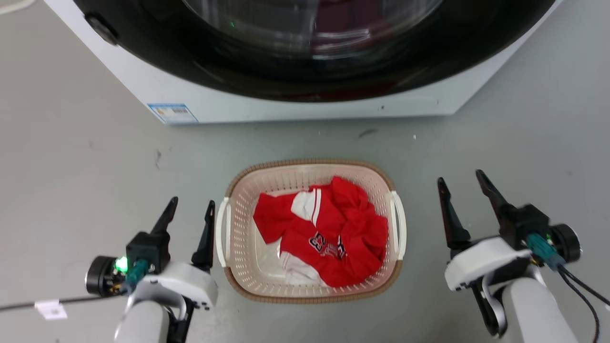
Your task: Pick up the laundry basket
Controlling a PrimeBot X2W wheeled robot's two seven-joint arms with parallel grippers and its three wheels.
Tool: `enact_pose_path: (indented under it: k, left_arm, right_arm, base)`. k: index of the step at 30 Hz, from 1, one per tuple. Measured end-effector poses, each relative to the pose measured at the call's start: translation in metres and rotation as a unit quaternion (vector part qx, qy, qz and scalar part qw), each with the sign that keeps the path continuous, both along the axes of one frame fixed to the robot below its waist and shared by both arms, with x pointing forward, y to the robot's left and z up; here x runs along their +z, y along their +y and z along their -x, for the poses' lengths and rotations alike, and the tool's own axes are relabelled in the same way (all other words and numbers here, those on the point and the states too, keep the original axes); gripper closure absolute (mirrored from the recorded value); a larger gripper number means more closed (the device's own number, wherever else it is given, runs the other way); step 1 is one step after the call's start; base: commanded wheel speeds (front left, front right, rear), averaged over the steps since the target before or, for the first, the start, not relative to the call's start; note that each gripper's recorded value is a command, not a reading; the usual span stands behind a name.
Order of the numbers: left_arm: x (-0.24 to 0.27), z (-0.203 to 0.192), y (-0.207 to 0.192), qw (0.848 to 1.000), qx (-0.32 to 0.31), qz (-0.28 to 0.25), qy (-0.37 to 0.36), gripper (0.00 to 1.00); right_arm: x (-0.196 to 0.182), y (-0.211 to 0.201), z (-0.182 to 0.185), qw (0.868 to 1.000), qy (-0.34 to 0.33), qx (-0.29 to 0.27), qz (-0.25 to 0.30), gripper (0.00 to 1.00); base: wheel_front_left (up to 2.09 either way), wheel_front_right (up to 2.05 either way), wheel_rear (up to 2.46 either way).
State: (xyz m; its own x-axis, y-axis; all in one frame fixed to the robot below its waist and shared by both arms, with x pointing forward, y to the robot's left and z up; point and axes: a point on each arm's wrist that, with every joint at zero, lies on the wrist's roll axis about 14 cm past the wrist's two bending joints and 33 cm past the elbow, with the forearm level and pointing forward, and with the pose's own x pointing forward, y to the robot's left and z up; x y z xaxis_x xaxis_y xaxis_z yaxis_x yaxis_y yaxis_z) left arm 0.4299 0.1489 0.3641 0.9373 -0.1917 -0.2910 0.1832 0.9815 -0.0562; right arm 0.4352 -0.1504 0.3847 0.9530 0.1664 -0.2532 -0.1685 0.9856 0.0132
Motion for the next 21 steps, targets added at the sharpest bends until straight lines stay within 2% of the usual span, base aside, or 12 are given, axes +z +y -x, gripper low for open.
enact_pose_path:
  k: [4,10,21]
  left_arm:
    - [-0.048,-0.008,0.002,0.998,-0.021,-0.018,0.064,0.0]
    - [-0.115,-0.005,0.004,0.984,-0.043,-0.04,0.165,0.0]
    - [-0.188,-0.001,0.005,0.95,-0.065,-0.05,0.301,0.0]
  right_arm:
    - [-0.041,0.004,-0.007,0.998,0.067,0.009,0.006,0.0]
    - [-0.101,0.003,-0.003,0.986,0.165,0.011,0.011,0.0]
    - [-0.179,0.018,0.006,0.951,0.309,0.028,-0.007,0.0]
  base:
    - [0.0,0.0,0.0]
    - [0.0,0.0,0.0]
    - [0.0,0.0,0.0]
